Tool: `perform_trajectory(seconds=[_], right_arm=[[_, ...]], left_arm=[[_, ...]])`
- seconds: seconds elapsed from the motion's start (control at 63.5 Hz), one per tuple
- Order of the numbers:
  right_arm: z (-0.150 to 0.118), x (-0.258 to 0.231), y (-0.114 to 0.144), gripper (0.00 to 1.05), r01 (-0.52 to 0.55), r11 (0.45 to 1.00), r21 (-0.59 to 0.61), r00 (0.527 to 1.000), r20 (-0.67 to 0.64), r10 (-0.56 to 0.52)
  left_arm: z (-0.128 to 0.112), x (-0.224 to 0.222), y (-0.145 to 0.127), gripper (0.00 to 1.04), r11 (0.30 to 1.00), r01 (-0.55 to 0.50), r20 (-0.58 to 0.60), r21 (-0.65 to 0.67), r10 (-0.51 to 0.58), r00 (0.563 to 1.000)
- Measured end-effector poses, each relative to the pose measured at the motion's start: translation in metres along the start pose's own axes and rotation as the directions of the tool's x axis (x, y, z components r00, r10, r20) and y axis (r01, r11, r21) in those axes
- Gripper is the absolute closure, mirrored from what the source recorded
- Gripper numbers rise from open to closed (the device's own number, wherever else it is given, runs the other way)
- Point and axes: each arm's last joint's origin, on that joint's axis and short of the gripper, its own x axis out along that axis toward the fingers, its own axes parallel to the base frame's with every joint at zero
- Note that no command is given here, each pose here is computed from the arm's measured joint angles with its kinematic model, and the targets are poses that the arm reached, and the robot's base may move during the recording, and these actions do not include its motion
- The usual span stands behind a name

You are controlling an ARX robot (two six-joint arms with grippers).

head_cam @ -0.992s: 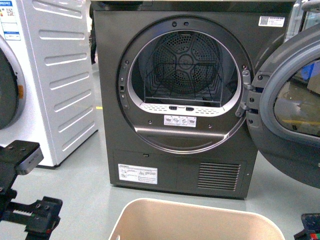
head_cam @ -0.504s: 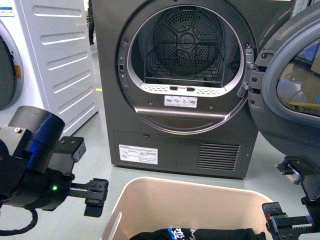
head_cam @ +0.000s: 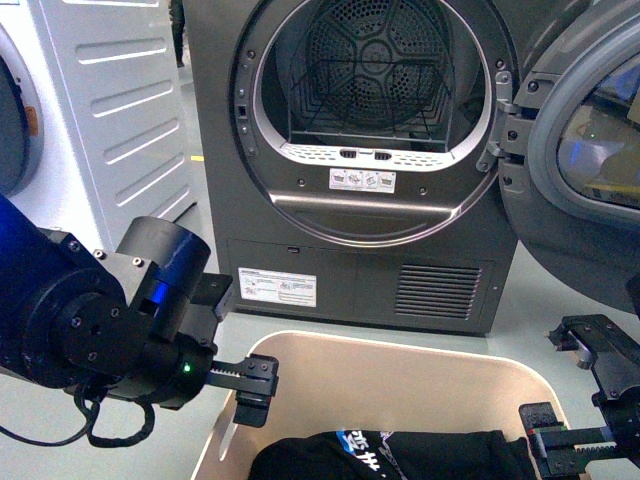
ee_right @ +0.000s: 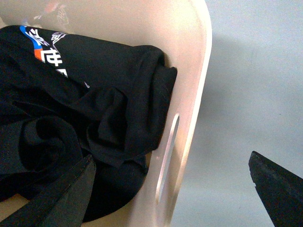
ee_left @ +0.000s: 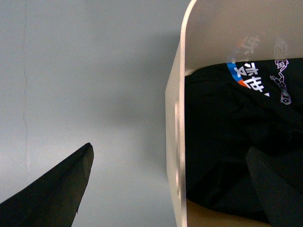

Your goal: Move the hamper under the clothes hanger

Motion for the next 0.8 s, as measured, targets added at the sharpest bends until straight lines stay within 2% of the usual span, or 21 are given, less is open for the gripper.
perform_trajectory(seconds=[0.347, 0.803], right_arm=[[-0.002, 0.009, -0.002, 0.08, 0.006, 1.000, 0.005, 1.000, 0.000, -0.006], [-0.009, 0.021, -0.001, 0.08, 0.005, 1.000, 0.005, 1.000, -0.010, -0.005]], left_arm=[[-0.004, 0.013, -0.011, 0.07, 1.000, 0.009, -0.018, 0.008, -0.009, 1.000], [-0.013, 0.026, -0.012, 0.07, 1.000, 0.000, -0.050, 0.000, 0.000, 0.999]])
